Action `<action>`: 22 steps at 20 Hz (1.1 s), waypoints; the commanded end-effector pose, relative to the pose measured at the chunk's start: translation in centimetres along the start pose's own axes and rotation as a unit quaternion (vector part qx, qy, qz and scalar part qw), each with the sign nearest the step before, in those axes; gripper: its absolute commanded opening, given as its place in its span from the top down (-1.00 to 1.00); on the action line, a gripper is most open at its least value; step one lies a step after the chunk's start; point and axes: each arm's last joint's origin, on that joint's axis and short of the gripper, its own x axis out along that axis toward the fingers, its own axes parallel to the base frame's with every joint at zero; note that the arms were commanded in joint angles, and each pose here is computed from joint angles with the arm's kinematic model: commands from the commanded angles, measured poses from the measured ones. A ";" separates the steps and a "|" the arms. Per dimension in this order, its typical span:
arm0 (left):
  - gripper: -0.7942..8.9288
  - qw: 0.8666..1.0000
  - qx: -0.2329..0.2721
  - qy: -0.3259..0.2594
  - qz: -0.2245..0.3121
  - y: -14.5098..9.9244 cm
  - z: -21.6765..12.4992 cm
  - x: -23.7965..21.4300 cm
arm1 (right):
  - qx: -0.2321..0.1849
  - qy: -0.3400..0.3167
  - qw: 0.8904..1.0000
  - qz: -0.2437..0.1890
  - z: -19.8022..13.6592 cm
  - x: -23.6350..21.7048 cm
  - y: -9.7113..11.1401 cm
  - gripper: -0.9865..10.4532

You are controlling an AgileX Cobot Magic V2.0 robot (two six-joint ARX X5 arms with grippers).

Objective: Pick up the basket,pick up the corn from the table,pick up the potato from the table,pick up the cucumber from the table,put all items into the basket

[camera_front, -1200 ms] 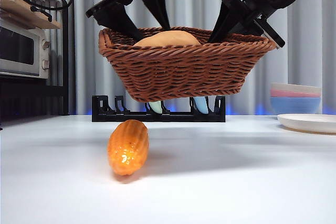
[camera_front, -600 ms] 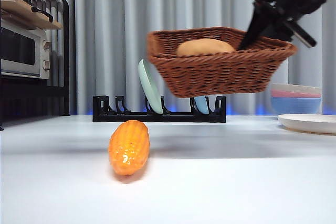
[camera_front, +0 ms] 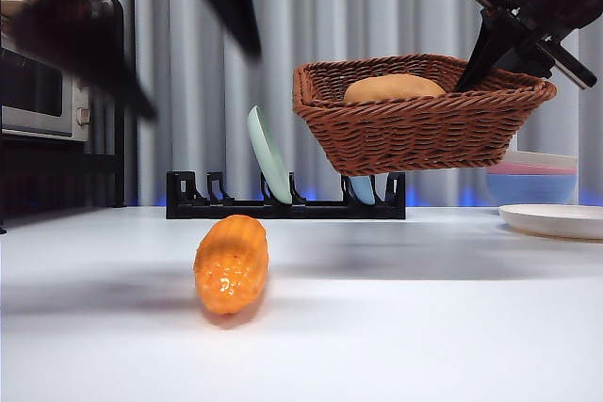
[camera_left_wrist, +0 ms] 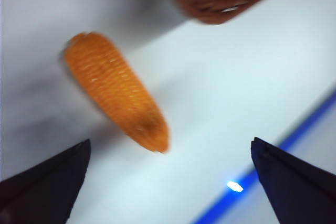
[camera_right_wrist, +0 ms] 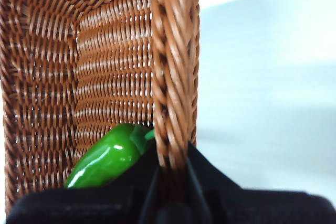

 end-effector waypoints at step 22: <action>0.85 0.997 -0.036 0.037 0.053 3.3 0.1 11.6 | 0.008 0.004 1.000 0.006 0.0 0.0 0.1 0.86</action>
